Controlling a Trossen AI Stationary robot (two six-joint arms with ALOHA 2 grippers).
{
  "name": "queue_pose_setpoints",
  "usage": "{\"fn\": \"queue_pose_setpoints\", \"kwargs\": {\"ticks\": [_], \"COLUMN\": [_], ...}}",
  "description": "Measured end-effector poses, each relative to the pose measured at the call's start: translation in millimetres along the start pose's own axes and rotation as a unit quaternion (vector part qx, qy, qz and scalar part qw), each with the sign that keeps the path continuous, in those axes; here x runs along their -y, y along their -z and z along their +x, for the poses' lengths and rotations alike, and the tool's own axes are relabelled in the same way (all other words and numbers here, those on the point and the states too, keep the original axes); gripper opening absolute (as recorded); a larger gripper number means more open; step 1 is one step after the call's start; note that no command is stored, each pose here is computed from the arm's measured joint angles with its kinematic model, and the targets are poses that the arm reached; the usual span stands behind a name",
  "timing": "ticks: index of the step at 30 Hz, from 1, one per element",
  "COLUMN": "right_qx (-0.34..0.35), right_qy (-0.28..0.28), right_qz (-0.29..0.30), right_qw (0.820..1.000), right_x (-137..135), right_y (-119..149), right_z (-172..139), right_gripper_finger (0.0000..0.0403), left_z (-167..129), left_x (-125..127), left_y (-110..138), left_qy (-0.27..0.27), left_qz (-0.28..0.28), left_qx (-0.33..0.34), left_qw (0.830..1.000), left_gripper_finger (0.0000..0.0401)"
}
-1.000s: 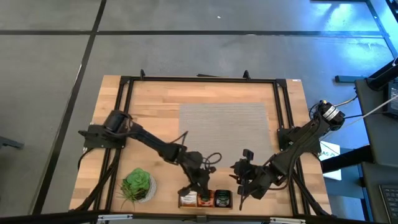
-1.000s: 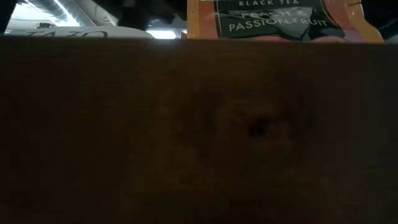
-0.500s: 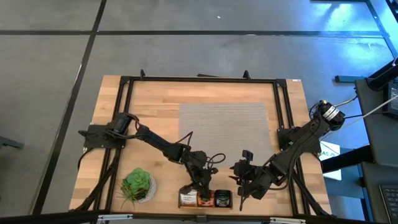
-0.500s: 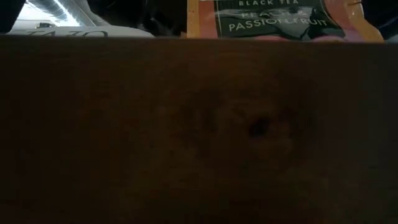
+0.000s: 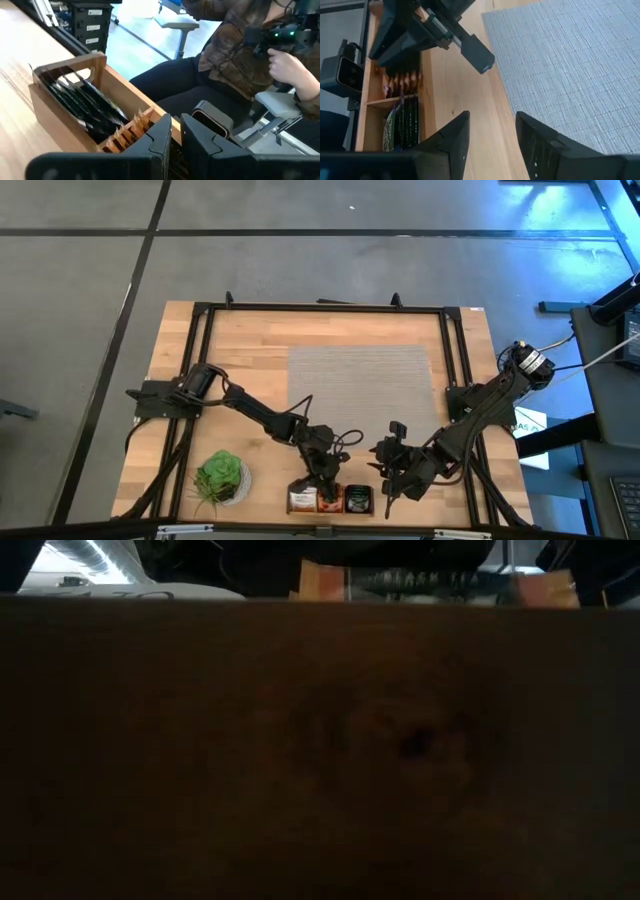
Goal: Pick & Place Tea
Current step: Adjust the orange tea bags in the middle section of the wooden organizer, then return to Home position
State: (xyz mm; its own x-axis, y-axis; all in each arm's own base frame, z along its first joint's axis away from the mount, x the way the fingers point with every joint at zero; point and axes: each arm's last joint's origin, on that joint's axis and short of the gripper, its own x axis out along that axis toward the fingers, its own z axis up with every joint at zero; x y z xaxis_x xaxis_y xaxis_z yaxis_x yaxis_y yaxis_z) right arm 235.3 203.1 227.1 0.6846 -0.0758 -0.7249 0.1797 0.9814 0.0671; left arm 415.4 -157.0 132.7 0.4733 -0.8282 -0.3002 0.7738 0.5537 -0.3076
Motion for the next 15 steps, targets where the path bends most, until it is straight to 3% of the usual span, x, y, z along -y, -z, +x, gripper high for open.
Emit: {"fn": "queue_pose_setpoints", "kwargs": {"ticks": [9,15], "right_qx": [0.001,0.042], "right_qy": [0.0,0.056], "right_qz": [0.0,0.001], "right_qw": [1.0,0.998], "right_x": [0,9], "right_y": [0,-7], "right_z": [0,4], "right_gripper_finger": [0.0161,0.0161], "left_z": [-9,-33], "left_x": [-7,-12], "left_y": [-2,-24], "left_qy": [0.021,0.038], "left_qz": [-0.021,-0.016], "left_qx": [0.001,0.024], "left_qw": [1.0,0.999], "left_gripper_finger": [0.0038,0.0038]}}
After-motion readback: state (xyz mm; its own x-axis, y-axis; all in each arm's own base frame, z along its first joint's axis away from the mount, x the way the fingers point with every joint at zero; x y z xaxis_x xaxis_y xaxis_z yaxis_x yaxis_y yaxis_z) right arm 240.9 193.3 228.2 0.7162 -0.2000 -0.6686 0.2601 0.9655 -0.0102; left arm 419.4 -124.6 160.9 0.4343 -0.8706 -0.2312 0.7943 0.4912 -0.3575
